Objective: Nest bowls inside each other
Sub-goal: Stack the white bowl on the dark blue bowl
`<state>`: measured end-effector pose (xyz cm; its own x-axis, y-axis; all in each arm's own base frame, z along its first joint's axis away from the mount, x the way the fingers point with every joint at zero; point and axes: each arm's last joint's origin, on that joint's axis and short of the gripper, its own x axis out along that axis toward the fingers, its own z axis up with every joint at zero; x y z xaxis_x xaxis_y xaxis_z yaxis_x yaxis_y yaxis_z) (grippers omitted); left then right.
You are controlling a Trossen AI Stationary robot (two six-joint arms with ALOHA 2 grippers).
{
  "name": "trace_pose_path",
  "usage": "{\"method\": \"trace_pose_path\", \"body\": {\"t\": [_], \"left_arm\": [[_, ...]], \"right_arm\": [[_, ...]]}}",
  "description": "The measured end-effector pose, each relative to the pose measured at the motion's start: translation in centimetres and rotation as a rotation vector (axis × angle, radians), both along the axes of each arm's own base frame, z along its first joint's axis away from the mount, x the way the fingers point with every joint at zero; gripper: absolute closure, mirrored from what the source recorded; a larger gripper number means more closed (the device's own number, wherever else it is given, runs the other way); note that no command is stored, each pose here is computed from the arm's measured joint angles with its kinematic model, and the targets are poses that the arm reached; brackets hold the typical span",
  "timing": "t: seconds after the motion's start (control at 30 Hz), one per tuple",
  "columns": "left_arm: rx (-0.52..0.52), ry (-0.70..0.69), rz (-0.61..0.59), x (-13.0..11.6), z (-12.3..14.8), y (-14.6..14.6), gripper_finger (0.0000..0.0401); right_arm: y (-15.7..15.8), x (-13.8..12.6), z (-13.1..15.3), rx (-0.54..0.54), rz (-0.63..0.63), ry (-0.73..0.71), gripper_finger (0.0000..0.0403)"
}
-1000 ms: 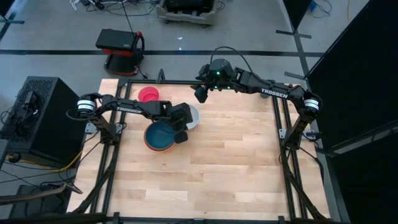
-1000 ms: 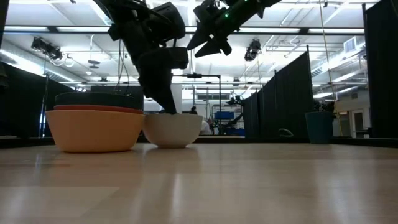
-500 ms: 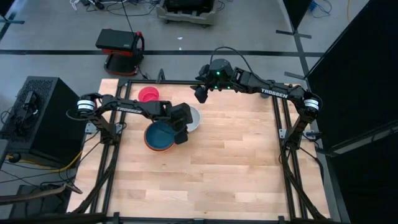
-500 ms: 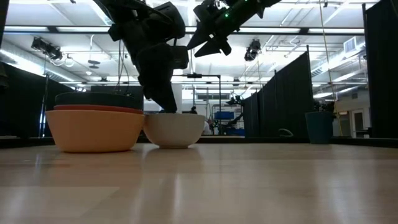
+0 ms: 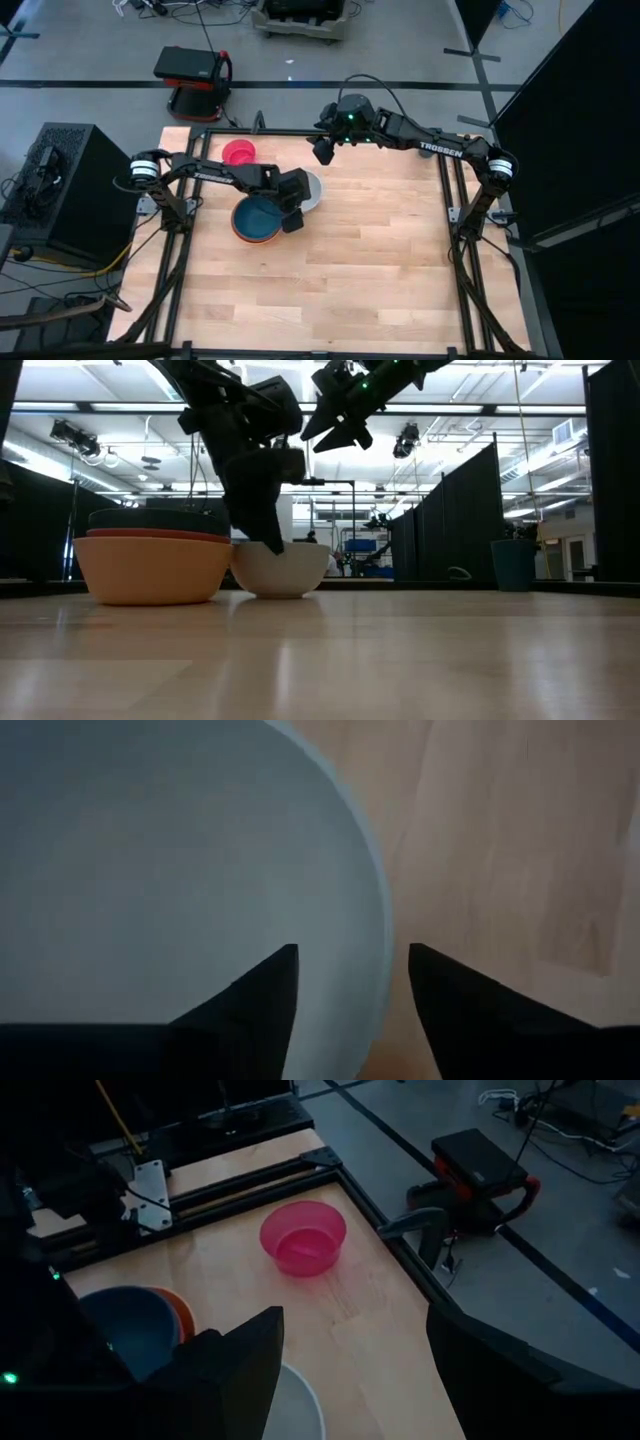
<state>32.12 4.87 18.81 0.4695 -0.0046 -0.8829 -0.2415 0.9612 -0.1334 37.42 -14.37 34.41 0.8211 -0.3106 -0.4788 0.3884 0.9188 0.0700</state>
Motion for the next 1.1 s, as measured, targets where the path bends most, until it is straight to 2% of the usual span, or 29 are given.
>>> {"method": "trace_pose_path", "body": {"t": [0.13,0.27,0.33,0.5,1.1], "left_arm": [[-0.003,0.022,0.003,0.1,-0.6,0.0,0.0301],[0.002,0.022,0.002,0.4,-0.9,0.1,0.0382],[0.01,0.017,0.007,0.5,-0.9,0.1,0.0393],[0.073,0.012,0.028,1.1,0.5,0.5,0.04],[0.142,0.225,-0.021,0.3,7.8,1.3,0.0401]], "right_arm": [[0.0,0.0,0.0,0.0,-0.001,0.0,0.0169],[0.0,0.0,0.0,0.001,-0.001,0.001,0.0169],[0.0,0.0,0.0,0.001,-0.001,0.001,0.0169],[-0.1,-0.1,-0.1,0.004,-0.002,0.005,0.0169],[-2.4,-1.1,-0.2,0.059,-0.043,0.0,0.0169]]}}
